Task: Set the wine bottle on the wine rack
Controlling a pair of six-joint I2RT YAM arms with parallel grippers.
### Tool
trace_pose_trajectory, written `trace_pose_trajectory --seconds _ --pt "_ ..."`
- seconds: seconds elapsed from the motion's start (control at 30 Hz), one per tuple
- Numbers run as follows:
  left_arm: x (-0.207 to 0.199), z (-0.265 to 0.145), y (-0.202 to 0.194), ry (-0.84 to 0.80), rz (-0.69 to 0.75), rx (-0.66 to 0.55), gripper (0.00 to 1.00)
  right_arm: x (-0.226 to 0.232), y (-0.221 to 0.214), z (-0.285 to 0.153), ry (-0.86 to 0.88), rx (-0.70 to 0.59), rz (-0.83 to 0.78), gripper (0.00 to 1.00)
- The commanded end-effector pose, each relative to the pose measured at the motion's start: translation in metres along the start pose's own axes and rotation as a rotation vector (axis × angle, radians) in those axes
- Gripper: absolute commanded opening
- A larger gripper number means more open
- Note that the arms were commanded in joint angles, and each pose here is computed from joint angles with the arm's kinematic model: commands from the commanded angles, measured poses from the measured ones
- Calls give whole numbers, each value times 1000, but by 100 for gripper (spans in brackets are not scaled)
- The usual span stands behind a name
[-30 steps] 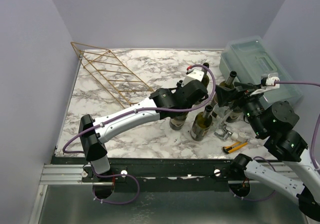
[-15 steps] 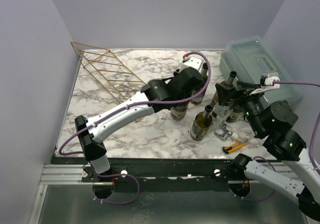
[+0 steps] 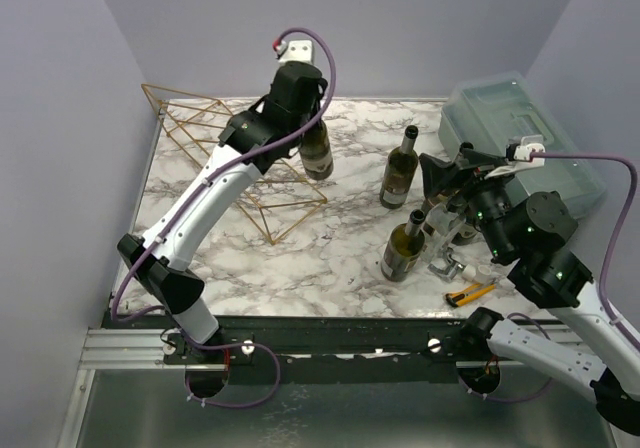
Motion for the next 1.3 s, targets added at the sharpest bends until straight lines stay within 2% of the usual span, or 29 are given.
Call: trace_pose_trajectory --seconds 0.0,0.13,0.23,0.37,0.7,0.87,1.13,1.27 --pt "32 -33 111 25 -152 -372 0 5 -2 10 2 -36 6 98" --pt "67 -17 139 128 -183 -451 0 2 -8 18 -40 -23 -17 99" --pt "101 0 152 209 -263 -483 0 0 -15 26 -76 -7 -43 100" --pt "140 23 168 245 -351 -520 0 -2 -20 38 -129 2 -60 100" --pt "244 77 197 325 -452 -591 0 -1 -51 68 -188 29 -162 100" --pt "293 94 211 324 -510 -680 0 1 -69 85 -205 57 -249 100" --pt "339 131 218 297 -553 -792 0 -17 -90 111 -219 100 -227 100" --pt "352 145 216 316 -529 -844 0 -23 -94 117 -230 112 -234 100"
Point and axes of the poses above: each gripper's point midway between its finger pads, its own z axis out along the fingers, its own x axis along the line the jaws close on, y = z × x, the point moved 3 cm from there along -z, back along the fingers, and after that the axes turned 1 degree about z, right-handed, at the moved point
